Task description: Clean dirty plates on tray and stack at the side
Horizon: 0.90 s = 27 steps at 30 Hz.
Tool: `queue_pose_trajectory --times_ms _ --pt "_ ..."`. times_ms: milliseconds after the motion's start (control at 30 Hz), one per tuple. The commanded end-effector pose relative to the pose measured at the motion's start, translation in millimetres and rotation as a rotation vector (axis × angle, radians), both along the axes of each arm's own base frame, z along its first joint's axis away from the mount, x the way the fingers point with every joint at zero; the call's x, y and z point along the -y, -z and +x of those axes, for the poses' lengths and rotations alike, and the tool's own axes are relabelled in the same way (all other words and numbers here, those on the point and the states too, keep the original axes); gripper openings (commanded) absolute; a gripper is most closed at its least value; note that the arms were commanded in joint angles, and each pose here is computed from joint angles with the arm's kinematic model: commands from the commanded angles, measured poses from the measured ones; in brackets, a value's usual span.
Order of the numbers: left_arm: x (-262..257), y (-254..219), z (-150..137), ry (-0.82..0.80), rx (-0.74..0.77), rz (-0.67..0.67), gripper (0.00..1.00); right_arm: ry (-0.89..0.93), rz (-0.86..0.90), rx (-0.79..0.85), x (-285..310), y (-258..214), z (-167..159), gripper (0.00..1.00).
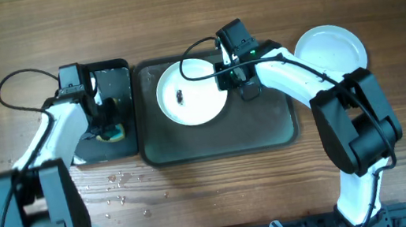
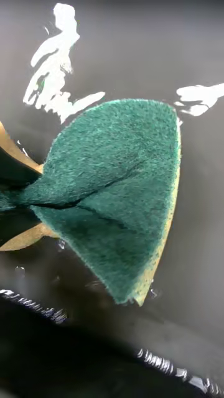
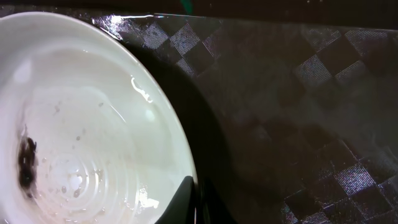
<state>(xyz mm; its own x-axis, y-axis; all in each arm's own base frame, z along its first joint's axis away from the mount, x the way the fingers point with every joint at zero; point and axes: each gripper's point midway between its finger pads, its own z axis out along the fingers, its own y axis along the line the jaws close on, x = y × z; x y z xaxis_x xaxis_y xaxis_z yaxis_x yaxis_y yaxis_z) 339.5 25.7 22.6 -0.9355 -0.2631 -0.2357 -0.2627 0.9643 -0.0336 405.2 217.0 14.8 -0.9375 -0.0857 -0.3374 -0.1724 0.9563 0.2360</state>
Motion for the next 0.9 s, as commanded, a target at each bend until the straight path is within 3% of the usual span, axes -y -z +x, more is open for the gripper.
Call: queue_pose_trajectory --times_ms 0,233,400,600,867 --pt "-17.5 -87.5 33.7 -0.011 0.285 0.109 0.04 0.009 -0.021 -0.012 3.6 8.9 -3.3 0.04" --pt "-20.2 -206.6 45.4 0.017 0.682 0.179 0.04 0.011 -0.019 -0.011 3.4 8.7 -3.0 0.05" --pt "-26.5 -260.6 39.2 0.056 0.843 0.285 0.04 0.009 -0.014 -0.014 2.4 8.6 -3.5 0.05" --pt "-28.7 -266.3 43.7 0.060 0.868 0.309 0.04 -0.007 0.025 -0.020 -4.7 6.7 -4.4 0.05" --pt "-15.3 -210.4 56.0 0.129 0.711 0.219 0.04 -0.007 0.025 -0.018 -4.8 6.6 -4.0 0.05"
